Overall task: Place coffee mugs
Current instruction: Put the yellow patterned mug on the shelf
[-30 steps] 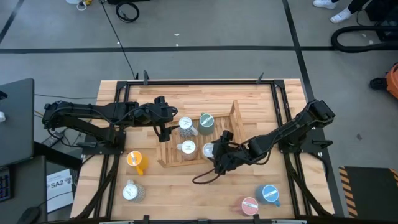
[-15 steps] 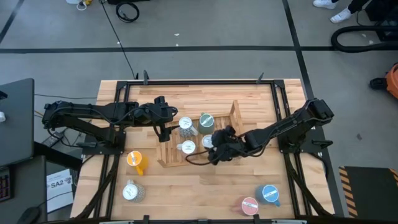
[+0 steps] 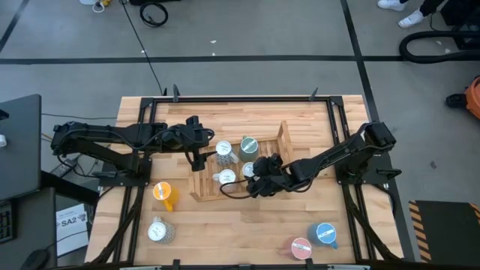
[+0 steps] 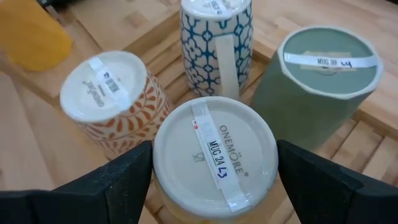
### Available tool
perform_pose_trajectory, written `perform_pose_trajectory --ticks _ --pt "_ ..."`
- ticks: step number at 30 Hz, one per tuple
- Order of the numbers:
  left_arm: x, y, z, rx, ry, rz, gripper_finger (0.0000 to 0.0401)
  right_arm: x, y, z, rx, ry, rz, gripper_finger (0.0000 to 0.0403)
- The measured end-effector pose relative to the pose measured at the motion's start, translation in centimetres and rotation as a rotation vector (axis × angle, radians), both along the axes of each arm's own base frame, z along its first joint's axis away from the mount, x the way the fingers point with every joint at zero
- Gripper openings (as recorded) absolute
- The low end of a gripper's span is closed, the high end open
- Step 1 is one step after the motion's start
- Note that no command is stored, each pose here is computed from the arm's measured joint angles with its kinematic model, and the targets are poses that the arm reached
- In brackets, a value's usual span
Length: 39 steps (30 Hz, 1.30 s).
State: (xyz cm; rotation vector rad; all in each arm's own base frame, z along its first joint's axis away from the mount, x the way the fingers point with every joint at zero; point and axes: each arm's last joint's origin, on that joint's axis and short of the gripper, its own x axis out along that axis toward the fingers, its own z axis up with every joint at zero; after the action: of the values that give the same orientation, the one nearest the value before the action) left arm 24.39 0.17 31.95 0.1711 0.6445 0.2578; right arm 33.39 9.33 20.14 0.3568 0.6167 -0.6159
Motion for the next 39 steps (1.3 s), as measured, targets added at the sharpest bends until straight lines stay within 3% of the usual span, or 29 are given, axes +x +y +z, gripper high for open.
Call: perform_pose_trajectory --ticks 8,17,39 --pt "0.01 0.0 0.01 0.0 -0.002 0.0 0.0302 0.38 -0.17 -0.69 -0.009 0.009 -0.009 0.0326" --pt "0.01 0.0 0.01 0.0 -0.001 0.0 0.0302 0.78 0.1 -0.58 0.025 0.036 0.132 0.0352" --pt "0.01 0.0 0.01 0.0 -0.002 0.0 0.0302 0.9 -0.08 -0.66 0.057 0.043 0.157 0.036"
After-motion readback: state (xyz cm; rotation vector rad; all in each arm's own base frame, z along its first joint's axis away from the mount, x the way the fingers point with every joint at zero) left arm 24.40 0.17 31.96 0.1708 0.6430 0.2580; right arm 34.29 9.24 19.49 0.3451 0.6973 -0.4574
